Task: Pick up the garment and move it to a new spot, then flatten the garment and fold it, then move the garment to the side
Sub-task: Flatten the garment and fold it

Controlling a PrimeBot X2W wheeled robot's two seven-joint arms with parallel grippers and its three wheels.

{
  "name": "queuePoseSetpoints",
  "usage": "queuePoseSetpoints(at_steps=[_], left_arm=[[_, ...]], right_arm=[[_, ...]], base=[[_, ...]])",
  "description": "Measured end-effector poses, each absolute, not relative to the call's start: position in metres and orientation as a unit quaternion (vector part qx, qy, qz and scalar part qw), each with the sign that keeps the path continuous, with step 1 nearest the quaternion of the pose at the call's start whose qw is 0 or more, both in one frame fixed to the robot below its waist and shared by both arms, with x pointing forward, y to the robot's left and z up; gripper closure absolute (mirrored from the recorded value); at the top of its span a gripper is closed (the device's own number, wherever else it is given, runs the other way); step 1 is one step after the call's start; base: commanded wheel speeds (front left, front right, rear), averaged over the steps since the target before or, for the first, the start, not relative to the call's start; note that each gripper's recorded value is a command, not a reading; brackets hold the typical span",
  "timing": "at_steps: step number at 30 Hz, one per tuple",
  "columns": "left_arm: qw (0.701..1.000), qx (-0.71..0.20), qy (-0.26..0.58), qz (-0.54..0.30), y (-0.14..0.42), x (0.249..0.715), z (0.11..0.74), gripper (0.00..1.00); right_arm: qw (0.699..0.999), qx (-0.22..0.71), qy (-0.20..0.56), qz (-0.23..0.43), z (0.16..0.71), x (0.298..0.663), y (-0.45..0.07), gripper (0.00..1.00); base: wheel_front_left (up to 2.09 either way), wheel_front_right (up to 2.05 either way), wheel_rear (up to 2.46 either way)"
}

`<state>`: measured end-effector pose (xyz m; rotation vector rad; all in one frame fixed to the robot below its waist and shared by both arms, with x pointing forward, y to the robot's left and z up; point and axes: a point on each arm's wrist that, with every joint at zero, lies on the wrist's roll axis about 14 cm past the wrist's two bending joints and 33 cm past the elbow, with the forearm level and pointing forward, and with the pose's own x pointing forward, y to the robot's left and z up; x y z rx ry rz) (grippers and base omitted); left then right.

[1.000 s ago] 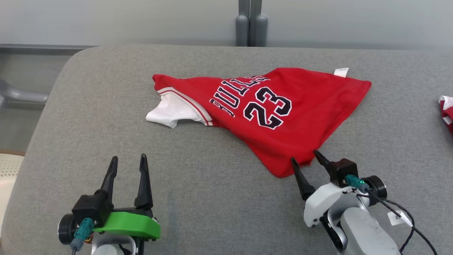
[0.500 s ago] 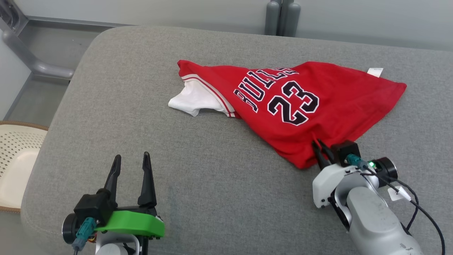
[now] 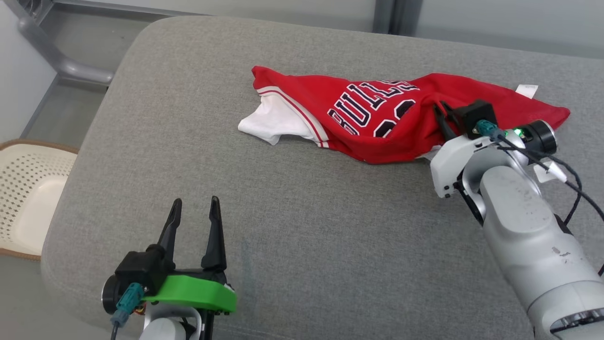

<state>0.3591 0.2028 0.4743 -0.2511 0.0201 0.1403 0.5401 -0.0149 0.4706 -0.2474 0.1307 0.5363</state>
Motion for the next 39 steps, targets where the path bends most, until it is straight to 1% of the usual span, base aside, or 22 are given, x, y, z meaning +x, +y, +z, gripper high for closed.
queuePoseSetpoints(at_steps=[7,10,12,13,20,23,27,33,37,39], left_arm=[[0.988,-0.127,0.021,0.084,0.209,0.354,0.469,0.00],[0.987,-0.125,0.026,0.093,0.213,0.351,0.465,0.00],[0.987,-0.124,0.031,0.098,0.215,0.349,0.463,0.00],[0.987,-0.123,0.033,0.098,0.215,0.349,0.461,0.00],[0.988,-0.120,0.037,0.090,0.211,0.353,0.459,0.00],[0.989,-0.119,0.033,0.079,0.206,0.358,0.461,0.00],[0.991,-0.116,0.028,0.054,0.193,0.365,0.464,0.00],[0.993,-0.117,0.023,0.023,0.174,0.373,0.467,0.00],[0.993,-0.117,0.021,0.009,0.167,0.377,0.468,0.00],[0.993,-0.118,0.023,0.003,0.163,0.378,0.467,0.00]], right_arm=[[0.945,-0.141,0.118,0.270,0.450,0.562,-0.010,1.00],[0.943,-0.140,0.128,0.272,0.444,0.568,-0.006,1.00],[0.944,-0.135,0.127,0.272,0.442,0.572,-0.004,0.19],[0.945,-0.132,0.129,0.272,0.441,0.574,-0.003,0.00],[0.956,-0.088,0.103,0.259,0.453,0.575,-0.004,0.00],[0.965,-0.068,0.081,0.240,0.469,0.578,-0.016,0.00],[0.975,-0.043,0.033,0.215,0.497,0.575,-0.038,0.00],[0.983,-0.013,0.026,0.180,0.488,0.542,-0.078,0.00],[0.983,0.017,0.056,0.174,0.461,0.510,-0.084,0.00],[0.982,0.030,0.069,0.172,0.451,0.501,-0.083,0.00]], base=[[0.00,0.00,0.00],[0.00,0.00,0.00],[0.00,0.00,0.00],[0.00,0.00,0.00],[0.00,0.00,0.00],[0.00,0.00,0.00],[0.00,0.00,0.00],[0.00,0.00,0.00],[0.00,0.00,0.00],[0.00,0.00,0.00]])
